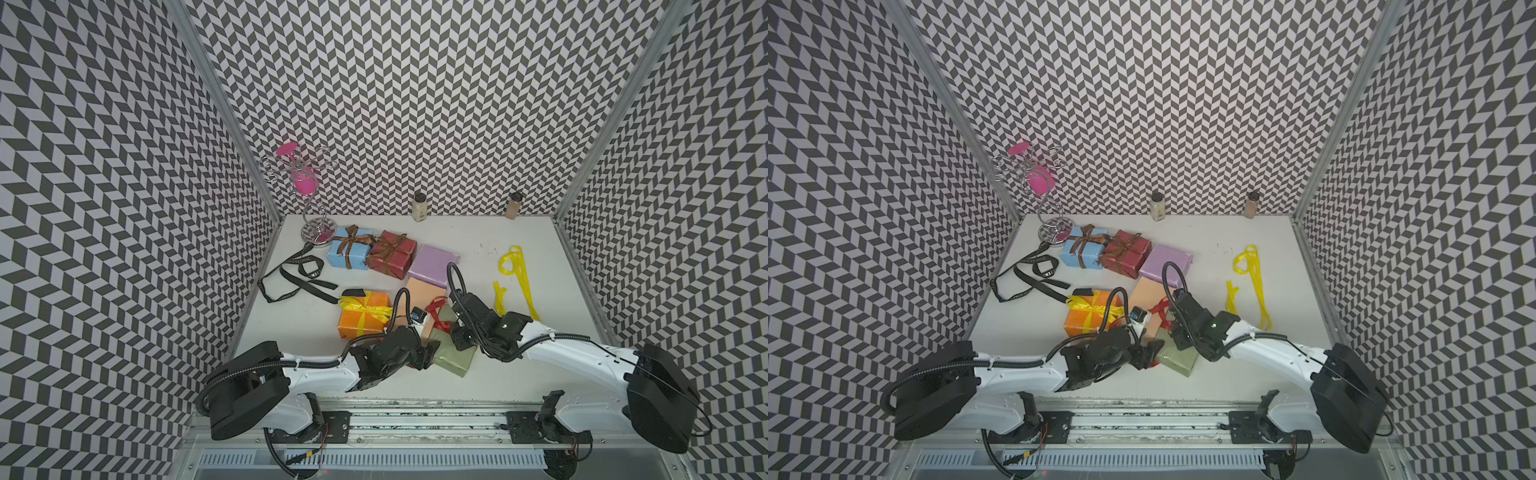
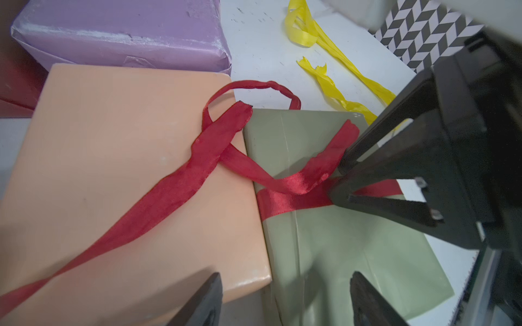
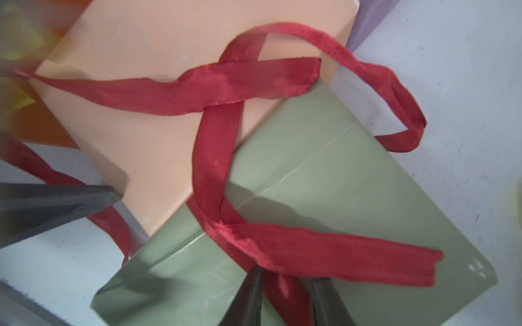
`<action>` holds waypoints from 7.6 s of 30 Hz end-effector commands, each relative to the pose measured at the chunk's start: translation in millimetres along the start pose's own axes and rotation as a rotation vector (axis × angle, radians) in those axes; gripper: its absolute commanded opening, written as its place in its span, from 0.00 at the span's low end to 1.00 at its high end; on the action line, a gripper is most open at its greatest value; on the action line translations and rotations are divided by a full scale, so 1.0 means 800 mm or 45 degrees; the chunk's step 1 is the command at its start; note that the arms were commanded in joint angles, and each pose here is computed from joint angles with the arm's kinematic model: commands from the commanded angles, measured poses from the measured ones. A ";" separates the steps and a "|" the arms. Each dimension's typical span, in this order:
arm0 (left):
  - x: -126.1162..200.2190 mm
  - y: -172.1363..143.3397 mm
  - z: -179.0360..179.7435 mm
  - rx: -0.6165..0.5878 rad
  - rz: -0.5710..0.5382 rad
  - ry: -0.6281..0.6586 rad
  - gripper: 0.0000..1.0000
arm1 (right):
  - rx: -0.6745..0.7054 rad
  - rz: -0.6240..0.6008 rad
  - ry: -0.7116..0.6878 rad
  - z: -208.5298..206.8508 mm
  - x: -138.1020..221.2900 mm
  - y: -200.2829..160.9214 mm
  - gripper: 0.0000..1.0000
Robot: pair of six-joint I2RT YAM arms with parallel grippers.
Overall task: Untie the ribbon bows on the gift boxes
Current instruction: Pull the ribbon from the gift box, then place the ribbon at the center of the board.
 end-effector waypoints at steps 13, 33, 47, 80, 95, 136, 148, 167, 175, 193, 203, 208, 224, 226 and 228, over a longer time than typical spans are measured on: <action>0.011 -0.017 -0.007 -0.051 0.108 0.095 0.72 | -0.002 0.012 0.149 0.007 0.005 -0.007 0.00; 0.009 -0.037 0.019 0.015 0.085 0.266 0.75 | 0.090 0.048 0.095 0.005 -0.003 0.000 0.44; 0.006 -0.025 0.034 0.027 0.053 0.306 0.75 | 0.131 0.107 -0.002 0.013 -0.020 0.000 0.19; 0.010 -0.012 0.034 -0.002 0.015 0.327 0.75 | 0.221 0.130 0.003 0.022 -0.018 0.017 0.08; 0.003 -0.002 0.023 -0.027 0.022 0.269 0.75 | 0.057 -0.210 0.368 0.008 0.055 0.054 0.00; -0.015 0.040 -0.001 -0.042 -0.031 0.259 0.78 | 0.067 -0.989 0.463 -0.016 0.296 0.151 0.00; -0.034 0.032 -0.003 -0.039 0.008 0.244 0.78 | 0.054 -1.210 0.322 -0.026 0.377 0.170 0.00; -0.041 0.017 0.002 -0.043 0.041 0.241 0.78 | 0.038 -1.748 0.032 -0.048 0.541 0.184 0.00; -0.047 0.015 0.001 -0.042 0.050 0.233 0.78 | -0.006 -2.015 -0.192 -0.064 0.623 0.173 0.00; -0.033 0.052 -0.013 -0.083 -0.002 0.225 0.78 | -0.107 -2.137 -0.688 -0.084 0.653 0.182 0.00; 0.050 0.150 -0.014 -0.107 -0.223 0.219 0.82 | -0.099 -1.790 -0.688 -0.107 0.489 0.237 0.00; 0.103 0.172 0.009 -0.051 -0.329 0.268 0.84 | -0.242 -1.545 -0.633 -0.213 0.369 0.254 0.00; 0.135 0.145 0.111 0.240 -0.313 0.624 0.85 | -0.383 -0.615 -0.467 -0.271 0.110 0.248 0.66; 0.129 0.142 0.124 0.263 -0.325 0.657 0.85 | -0.248 -0.681 -0.404 -0.217 0.120 0.262 0.68; 0.124 0.138 0.145 0.348 -0.357 0.692 0.85 | -0.139 -0.741 -0.258 -0.172 0.127 0.267 0.68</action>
Point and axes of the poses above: each gripper's point midway between its finger pads, its own x axis back along the fingers, its own z axis along the line the jaws close on, y = z × x, the point moved 10 cm from there along x, back along the fingers, and after that the axes turned 3 degrees about x, right-handed, at the moved point
